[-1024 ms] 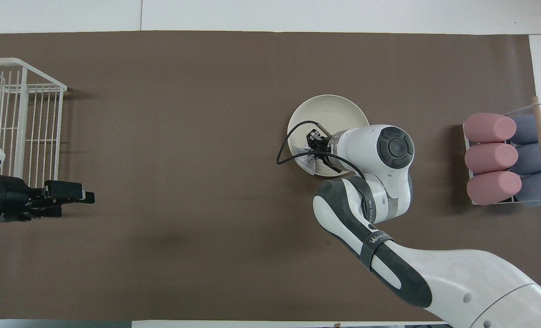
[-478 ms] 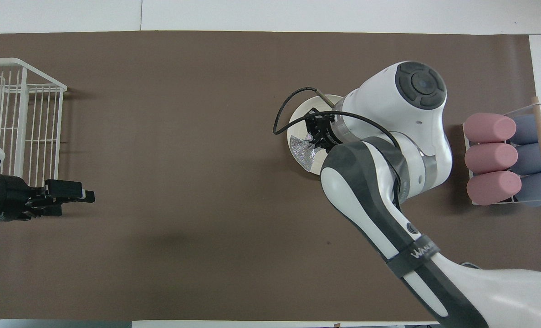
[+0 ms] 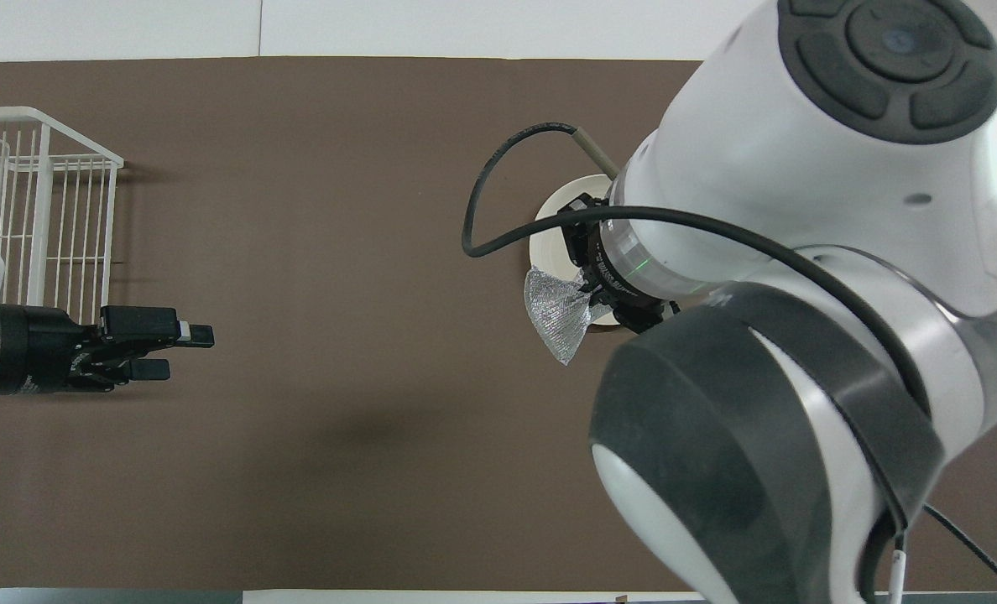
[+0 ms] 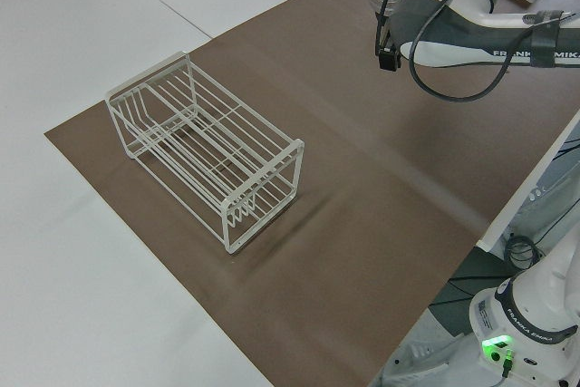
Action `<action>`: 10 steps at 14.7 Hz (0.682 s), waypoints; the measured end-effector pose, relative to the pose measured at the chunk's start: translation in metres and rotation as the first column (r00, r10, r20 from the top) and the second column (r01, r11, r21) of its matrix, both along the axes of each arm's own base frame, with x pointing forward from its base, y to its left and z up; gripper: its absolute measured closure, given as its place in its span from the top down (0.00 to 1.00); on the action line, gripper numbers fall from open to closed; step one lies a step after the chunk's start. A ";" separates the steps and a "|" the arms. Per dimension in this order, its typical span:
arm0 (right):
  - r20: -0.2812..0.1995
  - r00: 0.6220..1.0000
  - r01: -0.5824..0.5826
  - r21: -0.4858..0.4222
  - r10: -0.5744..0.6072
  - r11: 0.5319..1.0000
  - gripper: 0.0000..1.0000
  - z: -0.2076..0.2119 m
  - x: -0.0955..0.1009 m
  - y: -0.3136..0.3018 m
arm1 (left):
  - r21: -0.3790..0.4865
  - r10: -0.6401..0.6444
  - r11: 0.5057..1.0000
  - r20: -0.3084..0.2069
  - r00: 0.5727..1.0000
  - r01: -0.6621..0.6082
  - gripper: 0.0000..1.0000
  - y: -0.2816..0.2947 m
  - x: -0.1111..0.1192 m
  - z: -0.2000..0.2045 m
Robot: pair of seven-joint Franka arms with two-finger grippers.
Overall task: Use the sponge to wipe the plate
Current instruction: 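Move the scrubber with the right gripper while the left gripper reaches it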
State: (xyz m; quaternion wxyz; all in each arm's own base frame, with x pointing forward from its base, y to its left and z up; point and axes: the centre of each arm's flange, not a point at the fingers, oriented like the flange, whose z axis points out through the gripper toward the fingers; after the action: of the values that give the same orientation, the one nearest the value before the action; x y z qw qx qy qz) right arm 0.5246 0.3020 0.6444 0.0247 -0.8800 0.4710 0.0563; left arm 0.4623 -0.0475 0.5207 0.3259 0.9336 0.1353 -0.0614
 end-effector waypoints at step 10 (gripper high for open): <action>0.049 0.980 0.196 -0.001 -0.195 0.981 0.07 -0.010 -0.037 0.096 | -0.465 0.067 0.883 0.004 0.998 -0.057 1.00 -0.088 -0.010 0.013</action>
State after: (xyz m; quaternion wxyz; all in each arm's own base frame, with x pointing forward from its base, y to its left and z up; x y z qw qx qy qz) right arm 0.4880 0.3979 0.6341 0.0388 -0.8307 0.5545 0.0307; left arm 0.4524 -0.1354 0.5340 0.5432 0.8242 0.1431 -0.0721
